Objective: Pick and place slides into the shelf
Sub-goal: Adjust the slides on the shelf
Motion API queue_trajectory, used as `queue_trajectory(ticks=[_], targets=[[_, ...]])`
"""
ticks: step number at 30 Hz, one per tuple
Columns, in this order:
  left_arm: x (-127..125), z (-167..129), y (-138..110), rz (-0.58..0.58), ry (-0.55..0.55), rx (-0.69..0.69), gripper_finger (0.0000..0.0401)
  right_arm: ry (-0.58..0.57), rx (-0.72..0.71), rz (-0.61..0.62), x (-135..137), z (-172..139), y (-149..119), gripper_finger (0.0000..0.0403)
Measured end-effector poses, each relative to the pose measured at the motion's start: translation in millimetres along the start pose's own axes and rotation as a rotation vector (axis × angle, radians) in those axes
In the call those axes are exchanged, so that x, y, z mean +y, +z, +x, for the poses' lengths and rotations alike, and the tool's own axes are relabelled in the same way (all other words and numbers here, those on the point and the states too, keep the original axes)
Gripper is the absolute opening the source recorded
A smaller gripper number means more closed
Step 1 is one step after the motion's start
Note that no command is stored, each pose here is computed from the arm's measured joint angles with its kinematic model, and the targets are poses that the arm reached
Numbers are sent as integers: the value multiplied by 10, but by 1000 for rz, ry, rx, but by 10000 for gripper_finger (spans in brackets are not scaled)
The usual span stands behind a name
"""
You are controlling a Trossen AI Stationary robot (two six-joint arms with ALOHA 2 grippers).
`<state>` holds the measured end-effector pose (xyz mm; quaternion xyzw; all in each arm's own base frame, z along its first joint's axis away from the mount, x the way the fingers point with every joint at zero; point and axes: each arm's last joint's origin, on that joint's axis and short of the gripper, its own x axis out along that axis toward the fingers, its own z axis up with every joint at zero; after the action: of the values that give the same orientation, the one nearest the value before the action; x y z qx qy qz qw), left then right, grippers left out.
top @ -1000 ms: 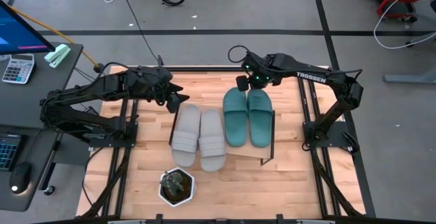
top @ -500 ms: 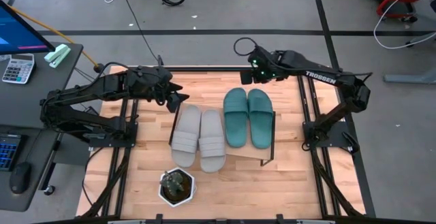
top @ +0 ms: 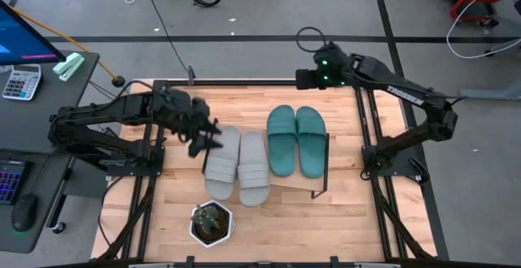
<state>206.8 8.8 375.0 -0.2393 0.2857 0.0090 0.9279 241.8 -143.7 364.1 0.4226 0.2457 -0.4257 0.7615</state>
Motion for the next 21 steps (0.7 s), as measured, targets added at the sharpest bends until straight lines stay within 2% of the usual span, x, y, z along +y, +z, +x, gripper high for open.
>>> queue_trajectory(ticks=[2,9,15,21], targets=[[-40,19,-66,6,-26,66,272,29,-16,-3,0,-128,-15,4],[-126,14,-284,12,-16,247,220,133,-61,-9,9,-524,-105,7],[-215,19,-339,47,-8,251,173,215,-53,-68,66,-752,-256,5],[-277,22,-369,51,14,235,119,345,-1,-208,169,-1055,-564,3]])
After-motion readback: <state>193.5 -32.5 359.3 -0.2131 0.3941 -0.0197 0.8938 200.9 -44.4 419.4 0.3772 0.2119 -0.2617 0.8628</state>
